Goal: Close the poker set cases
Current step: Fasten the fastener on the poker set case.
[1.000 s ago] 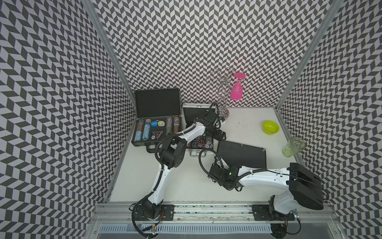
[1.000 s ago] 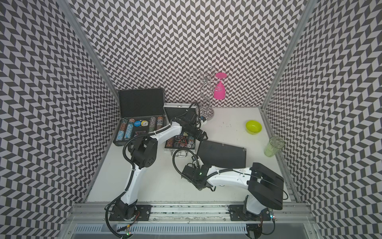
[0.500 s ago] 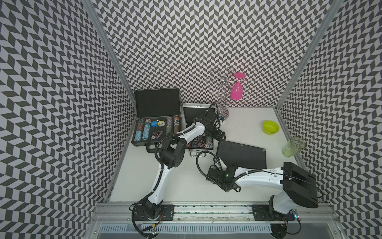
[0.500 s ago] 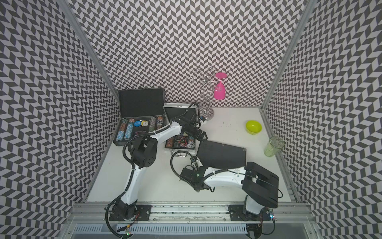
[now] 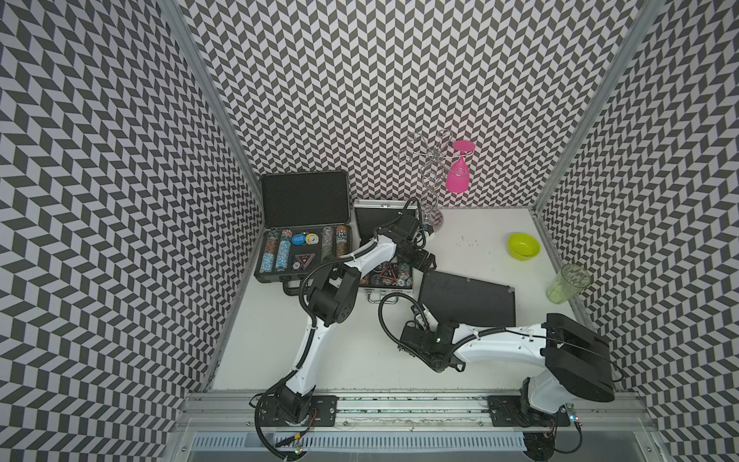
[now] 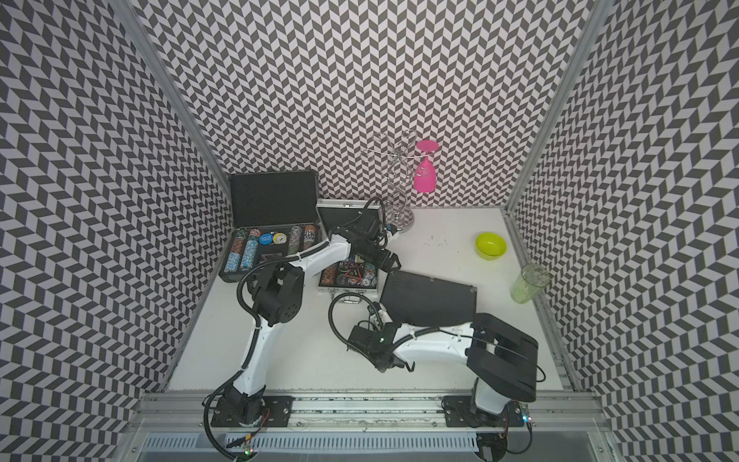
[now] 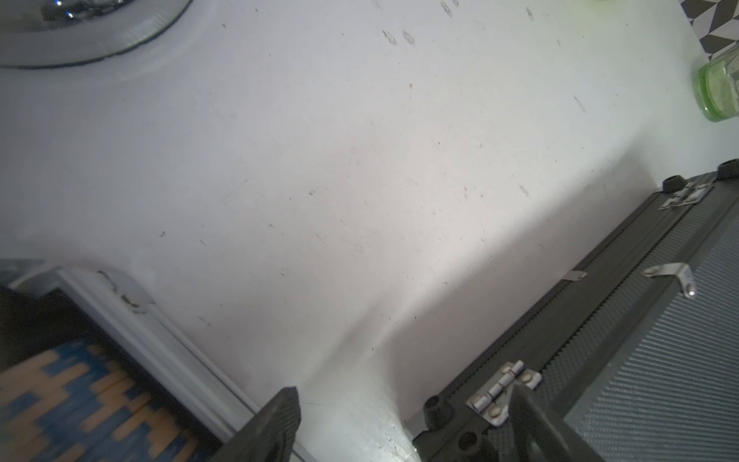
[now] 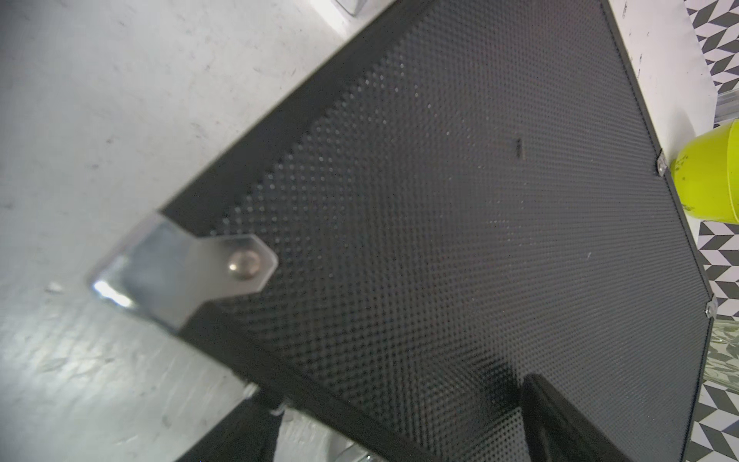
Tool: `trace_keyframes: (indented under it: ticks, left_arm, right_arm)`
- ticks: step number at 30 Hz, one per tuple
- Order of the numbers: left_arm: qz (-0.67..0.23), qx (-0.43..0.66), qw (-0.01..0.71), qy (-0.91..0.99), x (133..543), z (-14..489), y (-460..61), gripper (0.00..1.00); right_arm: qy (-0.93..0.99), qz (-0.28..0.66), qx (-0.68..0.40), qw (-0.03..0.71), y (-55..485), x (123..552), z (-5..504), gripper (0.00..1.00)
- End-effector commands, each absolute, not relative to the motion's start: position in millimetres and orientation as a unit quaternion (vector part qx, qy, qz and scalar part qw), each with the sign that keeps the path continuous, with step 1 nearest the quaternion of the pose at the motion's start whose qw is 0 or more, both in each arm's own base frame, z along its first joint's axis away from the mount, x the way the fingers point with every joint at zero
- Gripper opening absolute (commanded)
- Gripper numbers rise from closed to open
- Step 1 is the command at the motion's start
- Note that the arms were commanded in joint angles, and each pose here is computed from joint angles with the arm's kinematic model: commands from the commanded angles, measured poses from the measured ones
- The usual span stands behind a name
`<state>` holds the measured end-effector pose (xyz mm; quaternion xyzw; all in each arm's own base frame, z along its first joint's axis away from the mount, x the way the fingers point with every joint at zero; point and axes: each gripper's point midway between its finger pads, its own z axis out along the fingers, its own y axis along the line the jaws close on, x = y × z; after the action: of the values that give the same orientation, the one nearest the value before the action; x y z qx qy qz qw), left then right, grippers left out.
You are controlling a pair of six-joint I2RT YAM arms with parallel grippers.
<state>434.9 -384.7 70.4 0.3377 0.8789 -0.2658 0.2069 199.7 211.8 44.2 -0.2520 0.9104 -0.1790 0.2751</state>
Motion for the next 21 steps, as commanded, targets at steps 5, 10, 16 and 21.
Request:
trace_keyframes:
  ticks: [5,10,16,21]
  left_arm:
    - [-0.267,0.342,0.194,0.880,432,67,-383,0.83]
    - [-0.264,0.340,0.192,0.882,434,64,-380,0.83]
    - [-0.267,0.337,0.190,0.882,435,64,-378,0.83]
    - [-0.268,0.340,0.188,0.882,434,64,-376,0.83]
  right_arm:
    - [0.956,-0.094,-0.224,0.165,222,164,-7,0.93]
    - [0.952,-0.040,-0.234,0.191,250,172,16,0.99]
    - [0.949,-0.076,-0.242,0.190,249,179,6,1.00]
    - [0.950,-0.072,-0.237,0.190,249,179,-3,1.00]
